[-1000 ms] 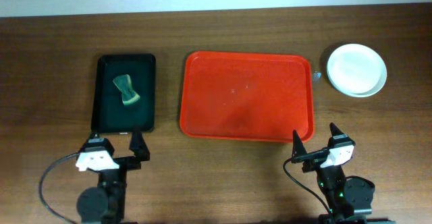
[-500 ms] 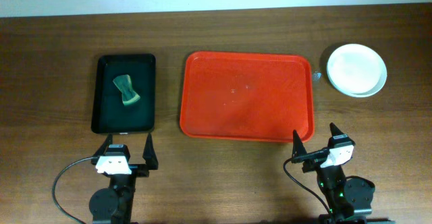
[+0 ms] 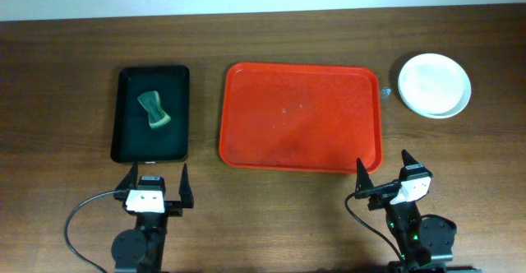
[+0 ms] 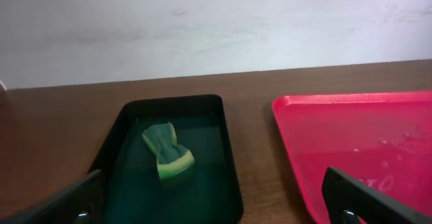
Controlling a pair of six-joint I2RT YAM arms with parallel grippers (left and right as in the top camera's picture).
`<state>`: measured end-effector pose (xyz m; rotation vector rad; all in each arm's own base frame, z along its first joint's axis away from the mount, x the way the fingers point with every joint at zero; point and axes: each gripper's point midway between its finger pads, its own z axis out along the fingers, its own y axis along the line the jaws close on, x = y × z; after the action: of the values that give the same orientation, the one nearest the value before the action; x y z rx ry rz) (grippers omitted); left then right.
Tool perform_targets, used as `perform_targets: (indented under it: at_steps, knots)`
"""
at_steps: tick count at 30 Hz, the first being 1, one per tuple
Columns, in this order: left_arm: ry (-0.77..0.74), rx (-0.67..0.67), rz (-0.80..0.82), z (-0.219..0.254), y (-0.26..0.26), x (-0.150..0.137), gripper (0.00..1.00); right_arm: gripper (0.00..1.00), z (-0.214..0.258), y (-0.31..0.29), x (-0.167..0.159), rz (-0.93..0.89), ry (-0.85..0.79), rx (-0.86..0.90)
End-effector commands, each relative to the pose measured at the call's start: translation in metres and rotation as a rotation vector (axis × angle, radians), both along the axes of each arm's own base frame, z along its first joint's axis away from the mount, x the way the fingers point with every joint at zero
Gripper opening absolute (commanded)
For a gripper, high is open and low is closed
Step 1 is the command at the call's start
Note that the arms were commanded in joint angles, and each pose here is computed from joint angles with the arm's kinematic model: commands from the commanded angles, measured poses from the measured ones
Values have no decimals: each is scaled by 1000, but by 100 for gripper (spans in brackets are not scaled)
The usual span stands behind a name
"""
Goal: Clean dirty plates on tray and stack at the side
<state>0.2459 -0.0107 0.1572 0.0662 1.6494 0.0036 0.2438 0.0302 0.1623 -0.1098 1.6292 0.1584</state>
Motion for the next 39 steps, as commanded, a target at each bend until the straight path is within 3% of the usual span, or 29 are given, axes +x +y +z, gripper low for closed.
perform_targets:
  at_steps: [1,39]
  knots:
    - [-8,-86,101,1,16,0,99,98,-3,0,0,-2,4,7]
    - [-16,-81,126,2,20,0,99,98,-3,0,0,-2,4,7]
